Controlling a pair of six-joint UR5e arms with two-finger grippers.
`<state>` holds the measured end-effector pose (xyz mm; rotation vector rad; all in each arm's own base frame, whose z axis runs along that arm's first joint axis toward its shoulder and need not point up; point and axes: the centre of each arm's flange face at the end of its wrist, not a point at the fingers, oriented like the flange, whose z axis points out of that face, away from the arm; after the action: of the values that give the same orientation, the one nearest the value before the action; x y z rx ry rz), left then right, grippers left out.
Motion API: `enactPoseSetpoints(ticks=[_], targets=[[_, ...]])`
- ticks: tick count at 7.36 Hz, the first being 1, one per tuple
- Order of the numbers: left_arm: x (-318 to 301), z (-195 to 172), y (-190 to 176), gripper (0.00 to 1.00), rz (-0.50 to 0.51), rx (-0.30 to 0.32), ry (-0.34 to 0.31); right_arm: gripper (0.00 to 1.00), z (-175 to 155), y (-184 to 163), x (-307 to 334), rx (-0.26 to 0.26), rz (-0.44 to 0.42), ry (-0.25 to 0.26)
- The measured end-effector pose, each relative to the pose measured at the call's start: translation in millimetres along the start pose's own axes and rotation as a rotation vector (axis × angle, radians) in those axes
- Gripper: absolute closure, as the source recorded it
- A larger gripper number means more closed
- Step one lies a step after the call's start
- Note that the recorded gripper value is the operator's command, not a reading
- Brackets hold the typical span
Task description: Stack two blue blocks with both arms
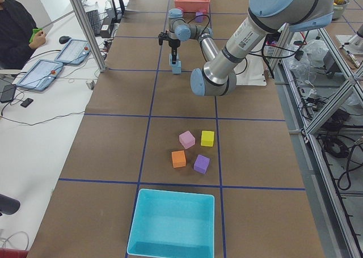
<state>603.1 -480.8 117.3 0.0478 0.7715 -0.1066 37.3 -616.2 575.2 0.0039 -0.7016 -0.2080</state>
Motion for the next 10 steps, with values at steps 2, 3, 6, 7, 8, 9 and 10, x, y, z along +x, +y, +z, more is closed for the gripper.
enactPoseSetpoints(ticks=[2,3,6,7,8,9,10], targets=[[3,2,8,0.41,0.005,-0.009,0.0,0.0,0,-1,0,0.001,-0.001,0.0],[3,2,11,0.41,0.006,-0.011,0.0,0.0,-1,-1,0,0.001,-0.001,0.0],[2,2,15,0.39,0.01,-0.015,0.002,0.0,-1,-1,-1,0.001,-0.001,0.0],[3,2,16,0.39,0.01,-0.016,0.002,0.0,-1,-1,-1,0.001,-0.001,0.0],[3,2,16,0.36,0.01,-0.016,0.002,0.0,-1,-1,0,0.001,-0.001,0.0],[4,3,17,0.31,0.011,-0.017,0.001,0.0,-1,-1,-1,0.001,-0.001,0.0],[4,4,18,0.24,0.012,-0.018,0.0,0.0,-1,-1,-1,0.001,-0.001,0.0]])
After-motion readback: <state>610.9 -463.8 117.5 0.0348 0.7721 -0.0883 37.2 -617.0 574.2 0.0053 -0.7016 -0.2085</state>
